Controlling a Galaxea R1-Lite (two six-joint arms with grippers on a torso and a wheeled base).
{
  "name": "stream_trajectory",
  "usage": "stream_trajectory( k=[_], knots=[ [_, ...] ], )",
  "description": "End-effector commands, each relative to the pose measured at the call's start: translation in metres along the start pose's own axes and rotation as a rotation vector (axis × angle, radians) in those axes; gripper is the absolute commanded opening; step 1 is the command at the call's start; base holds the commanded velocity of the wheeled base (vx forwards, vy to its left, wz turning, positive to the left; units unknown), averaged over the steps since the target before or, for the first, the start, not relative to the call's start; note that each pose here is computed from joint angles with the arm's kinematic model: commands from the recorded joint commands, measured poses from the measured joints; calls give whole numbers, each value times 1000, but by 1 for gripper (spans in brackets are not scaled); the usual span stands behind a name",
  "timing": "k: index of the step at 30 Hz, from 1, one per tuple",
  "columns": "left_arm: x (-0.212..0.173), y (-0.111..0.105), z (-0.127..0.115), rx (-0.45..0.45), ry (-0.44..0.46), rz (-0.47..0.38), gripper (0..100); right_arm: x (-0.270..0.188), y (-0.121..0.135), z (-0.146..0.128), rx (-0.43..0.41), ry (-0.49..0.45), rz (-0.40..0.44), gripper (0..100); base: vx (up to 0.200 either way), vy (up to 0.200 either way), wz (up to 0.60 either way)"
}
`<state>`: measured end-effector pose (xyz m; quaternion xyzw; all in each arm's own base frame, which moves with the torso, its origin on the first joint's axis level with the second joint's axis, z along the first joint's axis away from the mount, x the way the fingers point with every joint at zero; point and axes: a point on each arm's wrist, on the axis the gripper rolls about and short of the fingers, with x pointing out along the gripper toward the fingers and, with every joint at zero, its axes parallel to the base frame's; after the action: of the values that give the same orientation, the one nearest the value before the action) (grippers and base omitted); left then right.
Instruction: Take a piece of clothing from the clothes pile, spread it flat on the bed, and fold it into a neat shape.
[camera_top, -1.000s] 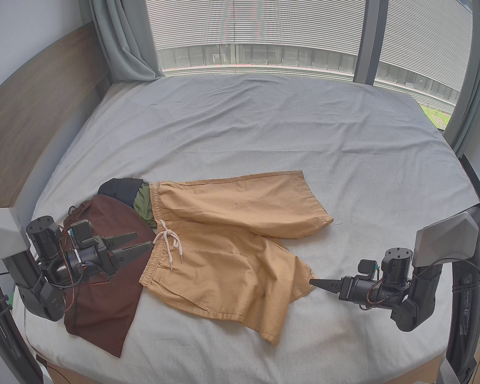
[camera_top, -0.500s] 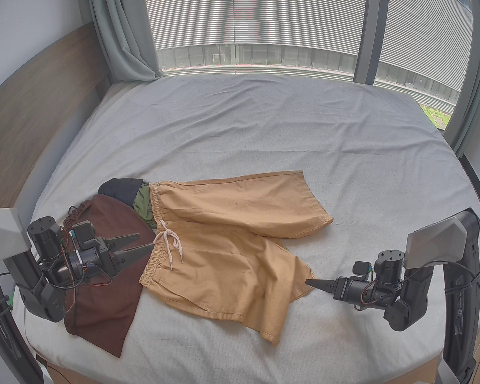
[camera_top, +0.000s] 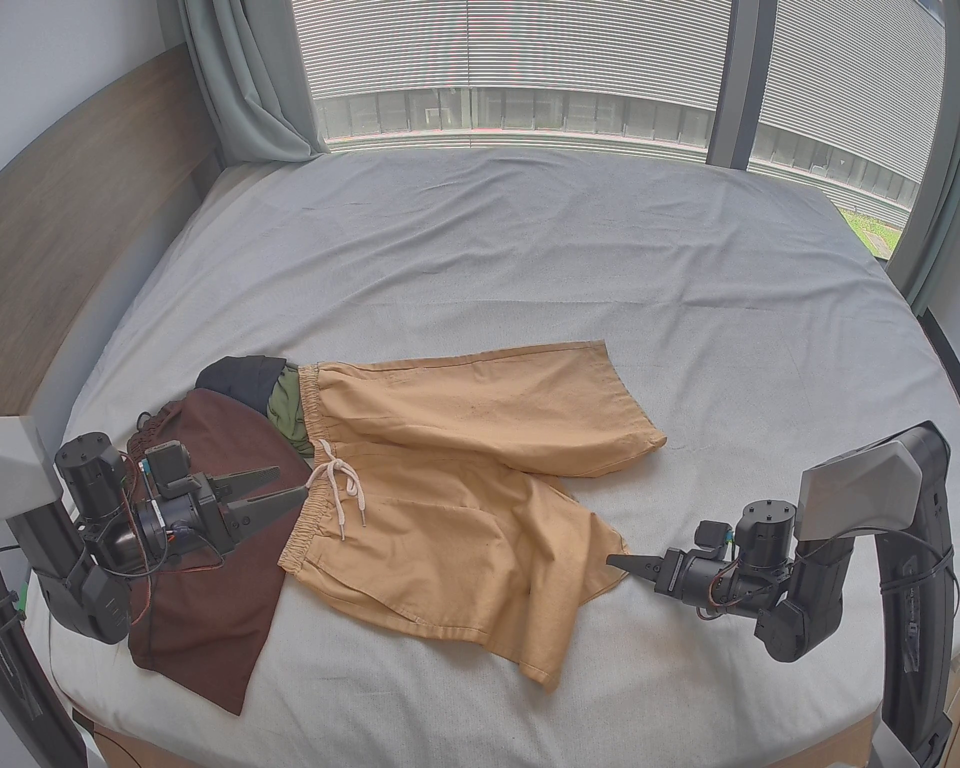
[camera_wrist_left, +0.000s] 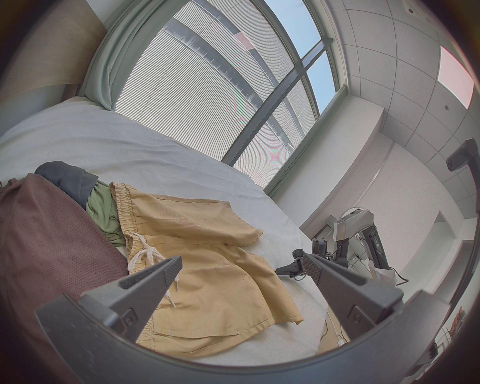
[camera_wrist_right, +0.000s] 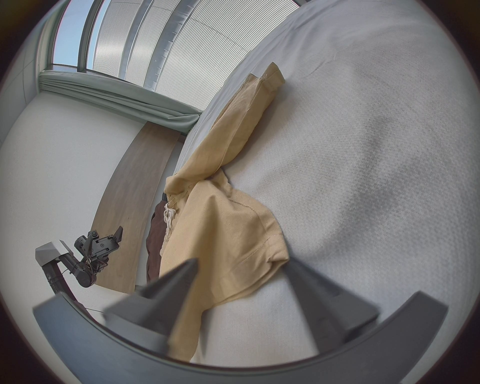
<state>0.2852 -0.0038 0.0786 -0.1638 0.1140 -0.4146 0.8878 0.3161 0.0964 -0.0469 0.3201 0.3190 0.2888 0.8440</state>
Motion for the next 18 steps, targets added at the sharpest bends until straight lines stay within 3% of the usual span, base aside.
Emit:
stream_trajectory(
  k=[1, 9, 18],
  knots=[
    [0, 0, 0, -2, 0, 1, 100, 5, -3, -1, -5, -10, -8, 0, 0, 0, 0],
    [0, 0, 0, 0, 0, -1, 100, 3, -5, 4, -4, -38, -25, 0, 0, 0, 0],
    [0, 0, 0, -2, 1, -1, 100, -7, -7, 35, -29, -146, -21, 0, 0, 0, 0]
  ],
)
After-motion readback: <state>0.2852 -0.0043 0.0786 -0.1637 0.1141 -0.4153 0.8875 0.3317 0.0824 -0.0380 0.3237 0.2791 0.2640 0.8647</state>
